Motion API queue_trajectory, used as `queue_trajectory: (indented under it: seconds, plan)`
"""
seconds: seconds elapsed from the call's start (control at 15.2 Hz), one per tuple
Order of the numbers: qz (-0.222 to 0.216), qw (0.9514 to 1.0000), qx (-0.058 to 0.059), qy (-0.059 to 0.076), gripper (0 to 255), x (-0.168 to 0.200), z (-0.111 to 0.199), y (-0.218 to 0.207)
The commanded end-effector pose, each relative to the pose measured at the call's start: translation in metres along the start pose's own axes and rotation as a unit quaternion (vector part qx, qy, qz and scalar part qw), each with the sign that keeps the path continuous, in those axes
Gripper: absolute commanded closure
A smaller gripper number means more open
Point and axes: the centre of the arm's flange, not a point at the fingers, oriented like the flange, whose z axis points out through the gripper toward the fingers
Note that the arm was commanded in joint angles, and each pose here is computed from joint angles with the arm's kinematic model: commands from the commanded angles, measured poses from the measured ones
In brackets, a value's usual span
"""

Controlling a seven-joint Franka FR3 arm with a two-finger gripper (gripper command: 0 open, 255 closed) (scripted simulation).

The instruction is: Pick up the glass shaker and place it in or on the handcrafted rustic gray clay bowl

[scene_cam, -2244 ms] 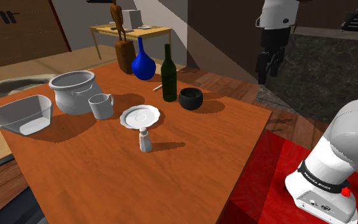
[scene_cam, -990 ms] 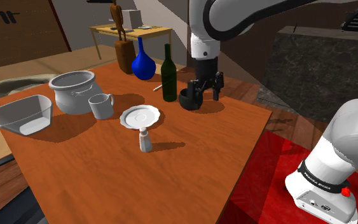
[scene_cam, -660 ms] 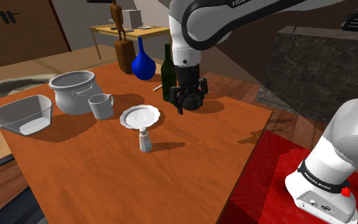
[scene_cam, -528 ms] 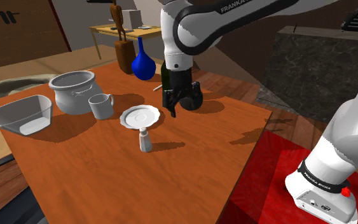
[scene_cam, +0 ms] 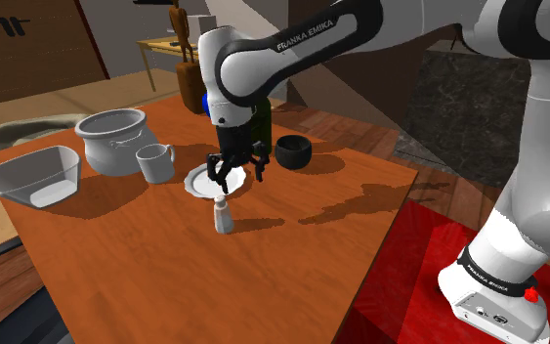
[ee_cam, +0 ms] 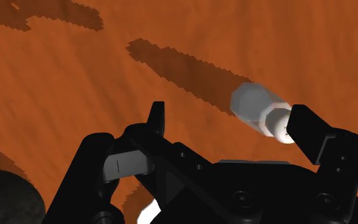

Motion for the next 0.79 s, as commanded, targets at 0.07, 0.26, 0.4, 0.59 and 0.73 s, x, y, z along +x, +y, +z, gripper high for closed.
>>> queue_trajectory:
  seconds: [0.07, 0.26, 0.4, 0.59, 0.73]
  plan:
    - [0.01, 0.9999, 0.003, -0.002, 0, 0.022, 0.011, -0.029]
    - [0.018, 0.9998, 0.005, -0.003, 0, 0.042, 0.021, -0.056]
    - [0.018, 0.9998, 0.005, -0.003, 0, 0.042, 0.031, -0.056]
    - [0.018, 0.9998, 0.005, -0.003, 0, 0.042, 0.047, -0.056]
    - [0.018, 0.9998, 0.005, -0.003, 0, 0.042, 0.058, -0.056]
